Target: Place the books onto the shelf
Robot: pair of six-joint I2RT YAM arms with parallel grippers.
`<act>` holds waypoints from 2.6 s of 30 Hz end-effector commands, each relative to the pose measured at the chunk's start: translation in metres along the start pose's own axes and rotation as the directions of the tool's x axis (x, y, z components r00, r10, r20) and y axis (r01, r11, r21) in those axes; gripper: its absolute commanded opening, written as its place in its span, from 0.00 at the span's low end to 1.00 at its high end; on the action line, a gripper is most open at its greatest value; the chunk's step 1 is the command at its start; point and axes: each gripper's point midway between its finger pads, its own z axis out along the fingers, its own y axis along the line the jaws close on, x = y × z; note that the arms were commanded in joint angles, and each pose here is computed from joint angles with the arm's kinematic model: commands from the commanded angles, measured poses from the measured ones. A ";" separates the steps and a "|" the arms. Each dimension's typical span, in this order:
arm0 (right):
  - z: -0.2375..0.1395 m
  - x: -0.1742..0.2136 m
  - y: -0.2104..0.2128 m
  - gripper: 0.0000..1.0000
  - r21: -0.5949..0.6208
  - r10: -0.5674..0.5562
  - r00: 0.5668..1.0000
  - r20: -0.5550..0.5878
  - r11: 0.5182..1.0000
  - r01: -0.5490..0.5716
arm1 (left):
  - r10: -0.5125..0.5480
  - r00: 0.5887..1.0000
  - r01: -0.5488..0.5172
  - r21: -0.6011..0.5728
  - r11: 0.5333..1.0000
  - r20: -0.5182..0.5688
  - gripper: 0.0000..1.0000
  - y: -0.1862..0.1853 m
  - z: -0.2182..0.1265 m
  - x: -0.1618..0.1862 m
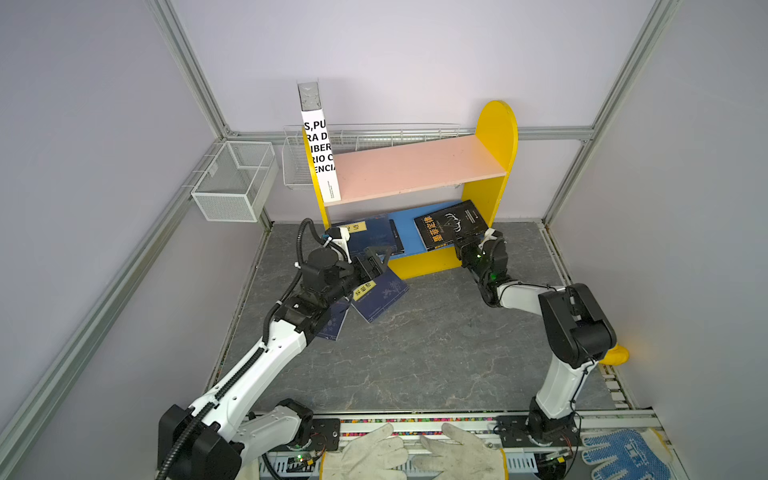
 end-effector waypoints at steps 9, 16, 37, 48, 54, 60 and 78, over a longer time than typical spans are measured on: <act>0.001 -0.015 0.013 0.26 0.009 0.022 0.997 0.074 1.000 -0.023 | 0.009 1.000 -0.009 -0.022 1.000 0.011 0.90 0.009 0.000 0.001; 0.000 -0.009 0.000 0.31 0.076 0.013 0.999 0.039 0.997 -0.016 | 0.003 1.000 -0.003 -0.029 1.000 0.005 0.90 0.014 0.001 0.004; 0.013 -0.013 0.018 0.17 0.065 -0.005 0.997 0.072 0.998 0.000 | -0.020 1.000 0.020 -0.018 1.000 -0.004 0.90 0.018 0.008 0.009; 0.017 -0.009 0.006 0.24 0.080 0.001 0.998 0.069 0.997 -0.007 | -0.001 1.000 0.002 -0.034 0.999 0.009 0.90 0.020 0.003 0.003; 0.004 -0.007 0.002 0.47 0.179 -0.062 0.997 0.042 0.982 0.054 | -0.015 1.000 0.015 -0.033 0.999 0.001 0.90 0.023 0.004 0.007; -0.016 -0.007 0.001 0.48 0.284 -0.147 0.989 0.018 0.949 0.136 | -0.029 1.000 0.029 -0.023 0.999 -0.005 0.90 0.025 0.006 0.010; -0.014 0.006 0.011 0.29 0.279 -0.160 0.987 -0.026 0.947 0.161 | -0.029 1.000 0.029 -0.023 0.999 -0.008 0.90 0.028 0.006 0.013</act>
